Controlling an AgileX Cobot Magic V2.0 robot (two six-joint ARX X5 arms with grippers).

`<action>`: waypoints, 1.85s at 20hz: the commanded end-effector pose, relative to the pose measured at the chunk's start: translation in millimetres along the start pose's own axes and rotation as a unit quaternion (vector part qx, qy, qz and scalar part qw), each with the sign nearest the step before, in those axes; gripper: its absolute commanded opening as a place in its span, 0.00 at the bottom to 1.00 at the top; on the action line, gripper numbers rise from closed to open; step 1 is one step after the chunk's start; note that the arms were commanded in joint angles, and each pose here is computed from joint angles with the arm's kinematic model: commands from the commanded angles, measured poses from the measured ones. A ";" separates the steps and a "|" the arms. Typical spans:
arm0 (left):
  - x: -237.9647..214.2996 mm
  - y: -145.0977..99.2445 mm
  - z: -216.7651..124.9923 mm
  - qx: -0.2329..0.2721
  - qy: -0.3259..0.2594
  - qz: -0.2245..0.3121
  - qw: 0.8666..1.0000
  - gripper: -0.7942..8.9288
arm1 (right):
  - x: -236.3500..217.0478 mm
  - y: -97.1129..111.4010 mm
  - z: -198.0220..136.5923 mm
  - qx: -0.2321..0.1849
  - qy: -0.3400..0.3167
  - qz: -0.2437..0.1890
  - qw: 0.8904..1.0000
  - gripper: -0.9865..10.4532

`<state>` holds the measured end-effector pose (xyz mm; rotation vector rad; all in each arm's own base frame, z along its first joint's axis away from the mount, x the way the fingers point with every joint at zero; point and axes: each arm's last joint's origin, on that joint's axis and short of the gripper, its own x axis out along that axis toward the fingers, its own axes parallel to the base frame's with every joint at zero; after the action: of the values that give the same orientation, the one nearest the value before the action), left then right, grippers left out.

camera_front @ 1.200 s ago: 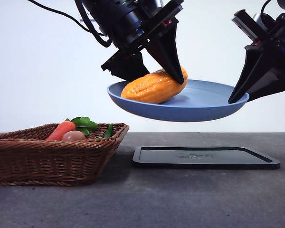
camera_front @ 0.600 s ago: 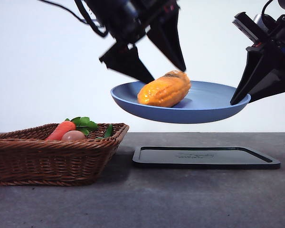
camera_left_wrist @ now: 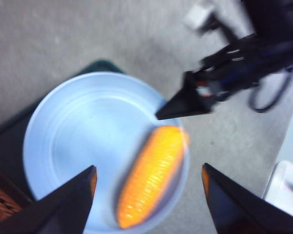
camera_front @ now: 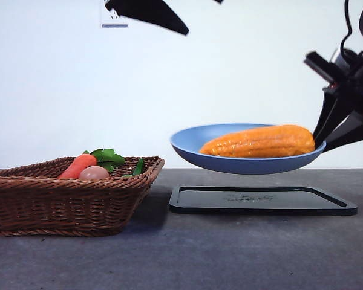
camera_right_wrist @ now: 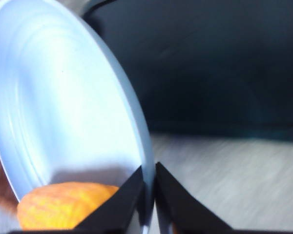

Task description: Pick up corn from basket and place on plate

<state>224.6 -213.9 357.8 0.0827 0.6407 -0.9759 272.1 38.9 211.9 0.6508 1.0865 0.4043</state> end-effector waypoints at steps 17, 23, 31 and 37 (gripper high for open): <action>-22.1 -9.0 8.2 0.016 -0.027 -0.005 0.999 0.44 | 69.0 -44.5 73.0 0.071 0.039 -0.048 0.996 0.09; -22.1 -9.0 8.2 0.016 -0.027 -0.004 0.999 0.44 | 69.2 -44.8 72.6 0.057 0.041 -0.048 0.996 0.09; -22.2 -8.9 8.2 0.016 -0.027 -0.004 0.999 0.44 | 62.4 -38.9 71.8 0.047 0.047 -0.028 0.997 0.30; -22.2 -8.9 8.3 0.016 -0.027 -0.004 0.999 0.44 | 8.0 -7.0 73.5 0.003 -0.020 -0.045 0.999 0.30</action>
<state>213.3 -203.4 370.9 0.0756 0.6127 -0.9789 337.9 18.2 221.2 0.6351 1.0967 0.2941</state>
